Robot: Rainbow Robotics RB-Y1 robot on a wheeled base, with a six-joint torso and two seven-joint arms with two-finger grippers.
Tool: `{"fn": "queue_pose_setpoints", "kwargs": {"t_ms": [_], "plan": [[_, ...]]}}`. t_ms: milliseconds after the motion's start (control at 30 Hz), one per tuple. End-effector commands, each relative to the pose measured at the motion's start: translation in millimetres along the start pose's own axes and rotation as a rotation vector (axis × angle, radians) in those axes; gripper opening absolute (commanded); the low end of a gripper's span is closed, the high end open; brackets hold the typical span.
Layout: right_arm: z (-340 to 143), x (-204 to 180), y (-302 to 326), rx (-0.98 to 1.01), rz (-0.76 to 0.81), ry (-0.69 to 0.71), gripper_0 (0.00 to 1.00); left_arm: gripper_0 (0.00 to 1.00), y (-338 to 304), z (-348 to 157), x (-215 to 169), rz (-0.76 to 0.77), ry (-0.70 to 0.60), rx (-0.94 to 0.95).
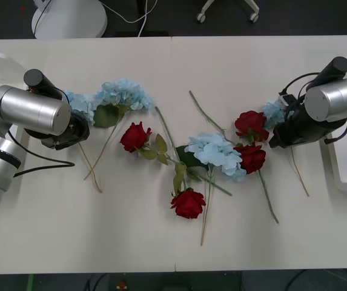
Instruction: Put the red flowers into the right box and the blue flowers into the left box
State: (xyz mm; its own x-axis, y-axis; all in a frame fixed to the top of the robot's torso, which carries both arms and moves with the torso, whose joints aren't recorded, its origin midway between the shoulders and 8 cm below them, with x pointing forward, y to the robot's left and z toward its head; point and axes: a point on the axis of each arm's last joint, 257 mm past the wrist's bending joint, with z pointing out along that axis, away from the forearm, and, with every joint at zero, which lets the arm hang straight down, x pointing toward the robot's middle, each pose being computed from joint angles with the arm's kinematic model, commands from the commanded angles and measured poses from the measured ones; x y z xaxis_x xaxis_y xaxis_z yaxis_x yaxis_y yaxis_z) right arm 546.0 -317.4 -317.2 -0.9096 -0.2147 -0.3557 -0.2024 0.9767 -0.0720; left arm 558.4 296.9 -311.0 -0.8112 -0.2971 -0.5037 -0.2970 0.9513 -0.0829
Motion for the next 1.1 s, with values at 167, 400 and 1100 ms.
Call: {"fn": "queue_pose_setpoints", "kwargs": {"t_ms": [167,400,1100], "plan": [[-7.7,-25.6,17.5,-0.016,-0.028,-0.04,0.0,0.0,-17.6,-22.0,-46.5,0.019,-0.096,0.066],[-8.0,-25.3,19.0,-0.025,-0.02,-0.04,0.0,0.0,9.6,-72.5,-107.1,-0.019,-0.174,0.145],[-174.4,-153.5,34.7,-0.319,-0.195,-0.456,0.0,0.0,273.1,-209.2,-206.1,-0.259,-0.386,-0.057]]}}
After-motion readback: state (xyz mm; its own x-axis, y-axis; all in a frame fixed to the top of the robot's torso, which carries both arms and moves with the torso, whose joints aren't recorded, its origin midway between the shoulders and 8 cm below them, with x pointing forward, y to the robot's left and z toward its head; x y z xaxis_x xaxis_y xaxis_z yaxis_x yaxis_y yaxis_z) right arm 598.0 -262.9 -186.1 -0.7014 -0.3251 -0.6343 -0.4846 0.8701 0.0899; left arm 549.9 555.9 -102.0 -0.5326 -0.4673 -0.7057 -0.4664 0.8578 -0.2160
